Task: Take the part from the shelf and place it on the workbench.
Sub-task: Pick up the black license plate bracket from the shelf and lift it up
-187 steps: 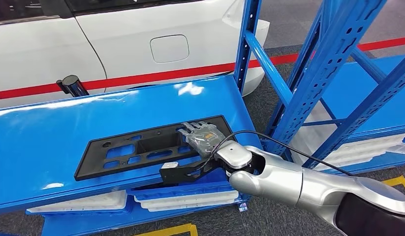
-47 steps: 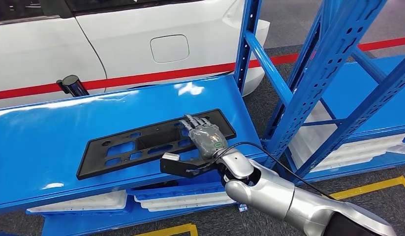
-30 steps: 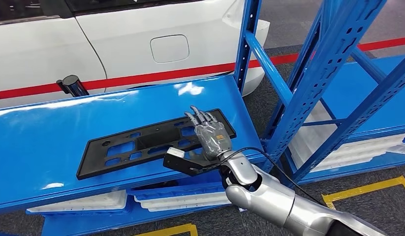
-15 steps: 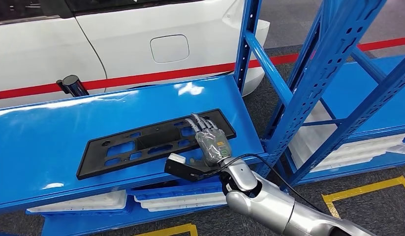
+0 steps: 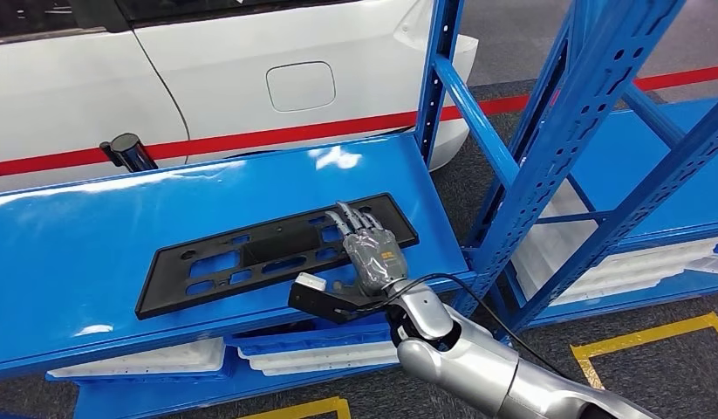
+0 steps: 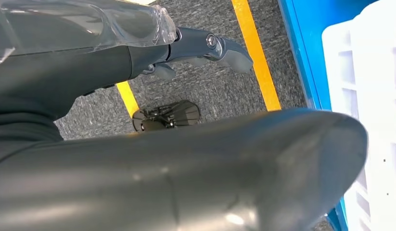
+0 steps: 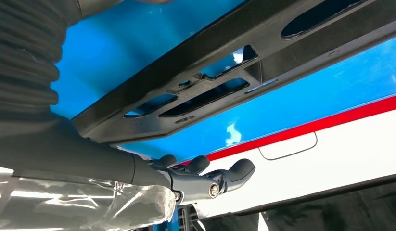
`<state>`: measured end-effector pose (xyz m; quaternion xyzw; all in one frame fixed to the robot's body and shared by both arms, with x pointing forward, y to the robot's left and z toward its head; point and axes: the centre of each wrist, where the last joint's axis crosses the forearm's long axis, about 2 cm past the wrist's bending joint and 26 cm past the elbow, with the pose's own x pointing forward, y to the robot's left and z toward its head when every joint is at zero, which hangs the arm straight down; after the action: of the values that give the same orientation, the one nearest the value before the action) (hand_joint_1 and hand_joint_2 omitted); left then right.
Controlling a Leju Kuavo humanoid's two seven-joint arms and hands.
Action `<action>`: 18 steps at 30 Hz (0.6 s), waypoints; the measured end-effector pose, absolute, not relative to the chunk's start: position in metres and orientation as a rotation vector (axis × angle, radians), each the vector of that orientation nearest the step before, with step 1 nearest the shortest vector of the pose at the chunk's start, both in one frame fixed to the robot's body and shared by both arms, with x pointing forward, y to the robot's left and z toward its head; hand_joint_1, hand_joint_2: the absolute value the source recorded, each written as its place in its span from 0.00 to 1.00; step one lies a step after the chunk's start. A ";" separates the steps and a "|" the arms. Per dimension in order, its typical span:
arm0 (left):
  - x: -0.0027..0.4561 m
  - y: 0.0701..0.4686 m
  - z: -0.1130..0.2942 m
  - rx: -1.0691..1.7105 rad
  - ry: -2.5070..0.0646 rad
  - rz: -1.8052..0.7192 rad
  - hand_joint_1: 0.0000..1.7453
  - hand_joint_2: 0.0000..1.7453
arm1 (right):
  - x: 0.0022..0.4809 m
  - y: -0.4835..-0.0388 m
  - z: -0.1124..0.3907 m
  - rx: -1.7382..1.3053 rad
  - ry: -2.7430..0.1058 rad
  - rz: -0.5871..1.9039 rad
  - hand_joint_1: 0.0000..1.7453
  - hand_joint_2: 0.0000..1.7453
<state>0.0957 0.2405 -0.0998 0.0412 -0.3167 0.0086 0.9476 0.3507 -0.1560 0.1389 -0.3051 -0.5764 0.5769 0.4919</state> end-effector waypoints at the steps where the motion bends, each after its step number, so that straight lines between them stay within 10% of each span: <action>1: 0.096 0.240 -0.100 0.084 -0.644 0.016 0.00 0.00 | 0.351 -0.156 0.139 -0.744 -1.397 1.399 0.00 1.00; 18: 0.098 0.240 -0.099 0.080 -0.649 -0.003 0.00 0.00 | 0.357 -0.161 0.142 -0.767 -1.362 1.369 0.00 1.00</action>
<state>0.0977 0.2397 -0.0993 0.0391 -0.3188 -0.0014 0.9470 0.3568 -0.1610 0.1418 -0.3183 -0.5650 0.5679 0.5070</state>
